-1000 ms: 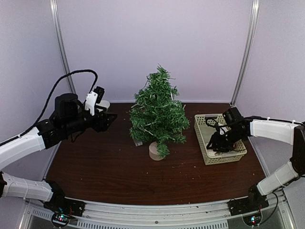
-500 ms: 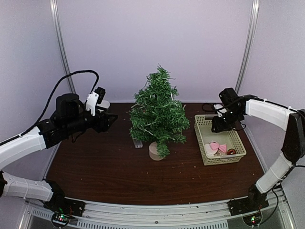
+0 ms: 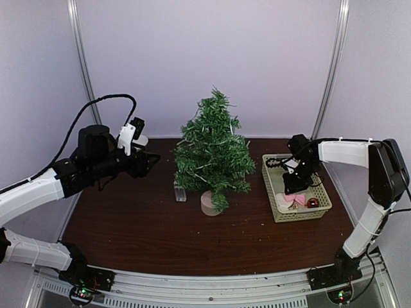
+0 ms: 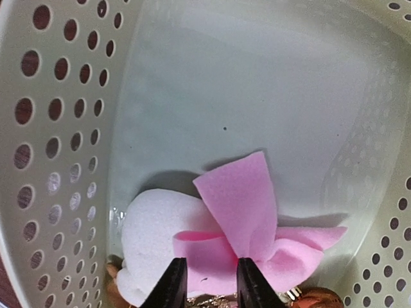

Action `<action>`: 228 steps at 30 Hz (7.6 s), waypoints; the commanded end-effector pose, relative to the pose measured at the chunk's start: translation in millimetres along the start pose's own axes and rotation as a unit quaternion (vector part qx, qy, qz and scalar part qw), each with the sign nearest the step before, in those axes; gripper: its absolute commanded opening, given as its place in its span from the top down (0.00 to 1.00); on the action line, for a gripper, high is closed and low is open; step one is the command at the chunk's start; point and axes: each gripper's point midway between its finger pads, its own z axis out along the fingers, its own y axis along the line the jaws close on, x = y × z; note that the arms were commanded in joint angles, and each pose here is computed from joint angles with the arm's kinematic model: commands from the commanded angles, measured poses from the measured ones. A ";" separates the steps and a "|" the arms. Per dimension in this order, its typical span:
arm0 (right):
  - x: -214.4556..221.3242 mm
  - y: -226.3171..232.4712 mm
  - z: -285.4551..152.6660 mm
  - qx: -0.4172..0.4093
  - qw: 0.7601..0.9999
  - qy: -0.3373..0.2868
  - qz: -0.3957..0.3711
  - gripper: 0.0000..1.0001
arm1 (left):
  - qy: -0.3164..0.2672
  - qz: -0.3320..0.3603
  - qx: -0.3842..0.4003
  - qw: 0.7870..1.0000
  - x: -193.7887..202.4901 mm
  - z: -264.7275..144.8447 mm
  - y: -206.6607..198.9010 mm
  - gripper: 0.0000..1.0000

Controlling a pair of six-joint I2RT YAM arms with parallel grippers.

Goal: Decorate the small christmas tree

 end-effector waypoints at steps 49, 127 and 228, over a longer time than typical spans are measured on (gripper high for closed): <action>-20.8 165.9 -327.3 -0.450 0.801 -0.386 0.083 1.00 | -0.239 0.268 0.131 0.924 -71.6 -63.3 -198.0 0.34; 12.8 299.5 -379.2 -0.576 0.722 -0.382 0.036 1.00 | -0.336 0.260 0.053 0.904 -73.2 -34.9 -246.4 0.45; 17.8 362.2 -347.8 -0.400 0.736 -0.466 -0.283 1.00 | -0.115 -0.022 0.290 0.950 -53.6 -56.9 -141.5 0.40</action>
